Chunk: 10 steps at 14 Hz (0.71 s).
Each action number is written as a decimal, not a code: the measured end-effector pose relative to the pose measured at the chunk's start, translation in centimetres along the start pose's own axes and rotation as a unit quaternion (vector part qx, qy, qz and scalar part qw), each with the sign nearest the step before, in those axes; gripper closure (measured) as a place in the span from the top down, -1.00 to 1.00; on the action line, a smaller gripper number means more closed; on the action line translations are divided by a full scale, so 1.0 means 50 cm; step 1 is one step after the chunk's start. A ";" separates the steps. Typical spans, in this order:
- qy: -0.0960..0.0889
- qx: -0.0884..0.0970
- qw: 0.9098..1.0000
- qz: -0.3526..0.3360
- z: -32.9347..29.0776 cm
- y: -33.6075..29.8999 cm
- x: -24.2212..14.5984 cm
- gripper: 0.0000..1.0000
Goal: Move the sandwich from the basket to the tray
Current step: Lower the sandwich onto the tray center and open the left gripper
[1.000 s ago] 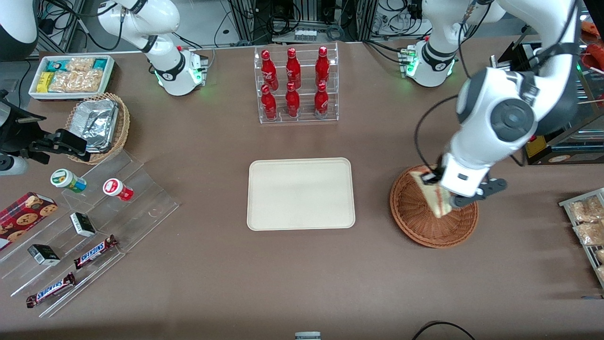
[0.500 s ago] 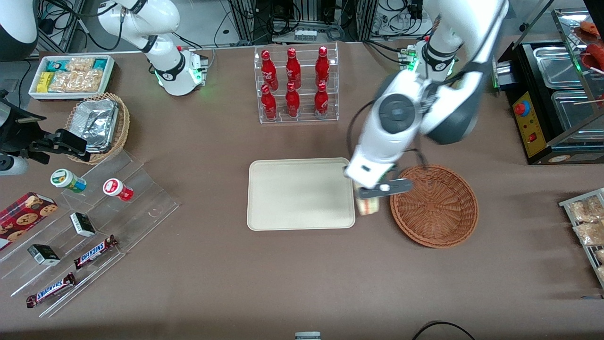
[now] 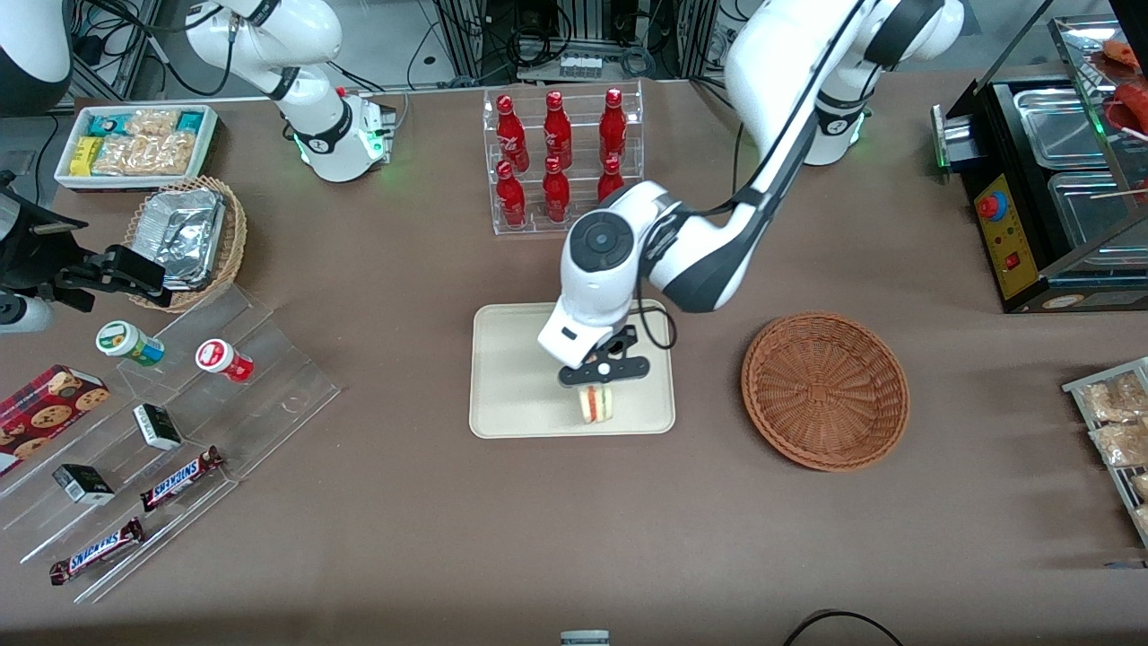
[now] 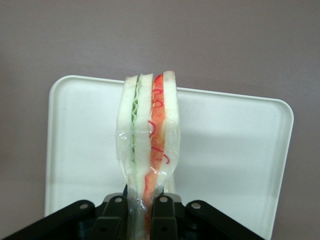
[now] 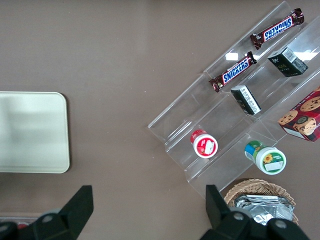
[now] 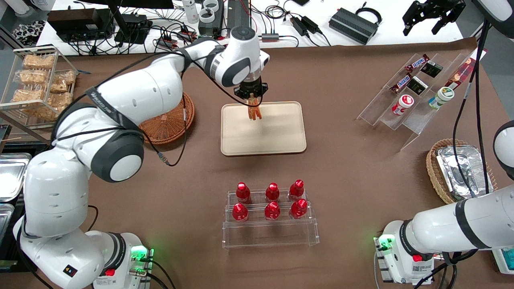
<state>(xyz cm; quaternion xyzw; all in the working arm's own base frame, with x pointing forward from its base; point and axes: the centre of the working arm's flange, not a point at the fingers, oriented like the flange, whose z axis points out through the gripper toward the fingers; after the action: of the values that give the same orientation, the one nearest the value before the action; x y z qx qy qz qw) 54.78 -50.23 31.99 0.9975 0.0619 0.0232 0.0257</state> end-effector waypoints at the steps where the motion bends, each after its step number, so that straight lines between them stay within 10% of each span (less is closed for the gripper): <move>1: -0.001 0.003 1.000 0.004 0.028 0.006 -0.004 -0.68; 10: 0.003 0.016 0.999 0.047 0.164 0.055 -0.070 -0.59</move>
<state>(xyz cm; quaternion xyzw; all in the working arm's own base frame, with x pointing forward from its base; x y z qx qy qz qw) 52.04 -53.80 23.81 0.9995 0.0151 0.0268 0.0083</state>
